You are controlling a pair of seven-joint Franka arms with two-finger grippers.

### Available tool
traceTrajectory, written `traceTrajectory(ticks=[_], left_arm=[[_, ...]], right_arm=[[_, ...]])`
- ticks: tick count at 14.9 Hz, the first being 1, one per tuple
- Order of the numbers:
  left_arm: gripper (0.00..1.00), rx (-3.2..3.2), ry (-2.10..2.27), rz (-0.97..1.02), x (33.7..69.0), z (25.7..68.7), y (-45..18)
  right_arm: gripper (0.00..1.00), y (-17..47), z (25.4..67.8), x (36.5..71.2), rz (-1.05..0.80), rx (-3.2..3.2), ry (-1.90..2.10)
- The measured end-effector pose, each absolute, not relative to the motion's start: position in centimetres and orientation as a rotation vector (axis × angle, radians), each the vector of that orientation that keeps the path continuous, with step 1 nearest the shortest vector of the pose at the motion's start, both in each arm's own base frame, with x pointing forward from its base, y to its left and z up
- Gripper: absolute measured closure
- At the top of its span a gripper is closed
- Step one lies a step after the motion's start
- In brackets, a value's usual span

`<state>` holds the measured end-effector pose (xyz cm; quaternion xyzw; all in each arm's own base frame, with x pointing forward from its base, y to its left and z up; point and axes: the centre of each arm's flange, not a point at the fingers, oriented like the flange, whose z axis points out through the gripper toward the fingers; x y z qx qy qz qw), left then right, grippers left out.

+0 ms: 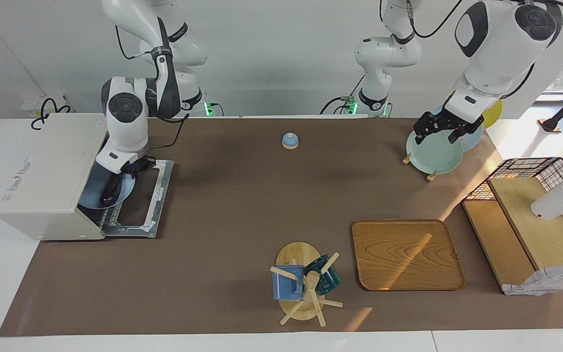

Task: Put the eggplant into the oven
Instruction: 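Carry the eggplant with the right gripper into the open oven, then release the eggplant inside the oven and pull the right gripper back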

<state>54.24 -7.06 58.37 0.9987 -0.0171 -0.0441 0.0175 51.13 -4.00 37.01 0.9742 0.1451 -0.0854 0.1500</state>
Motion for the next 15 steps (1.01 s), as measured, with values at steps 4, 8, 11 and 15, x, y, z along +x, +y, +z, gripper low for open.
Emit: traceTrajectory(ticks=[4, 8, 11, 15], left_arm=[[0.0, 3.103, -0.051, -0.137, 54.2, 58.4, -7.0], [0.0, 3.103, -0.05, -0.137, 54.3, 58.4, -6.9], [0.0, 3.103, -0.049, -0.136, 54.3, 58.4, -6.9], [0.0, 3.103, -0.049, -0.136, 54.3, 58.4, -6.9]], right_arm=[[0.78, -3.2, 37.3, 51.1, -0.274, 2.848, 0.384], [0.65, 0.4, 40.7, 52.9, -0.277, 2.908, 0.393], [0.65, 3.2, 42.0, 54.4, -0.22, 2.988, 0.369], [0.99, 7.0, 38.9, 55.8, -0.093, 3.043, 0.289]])
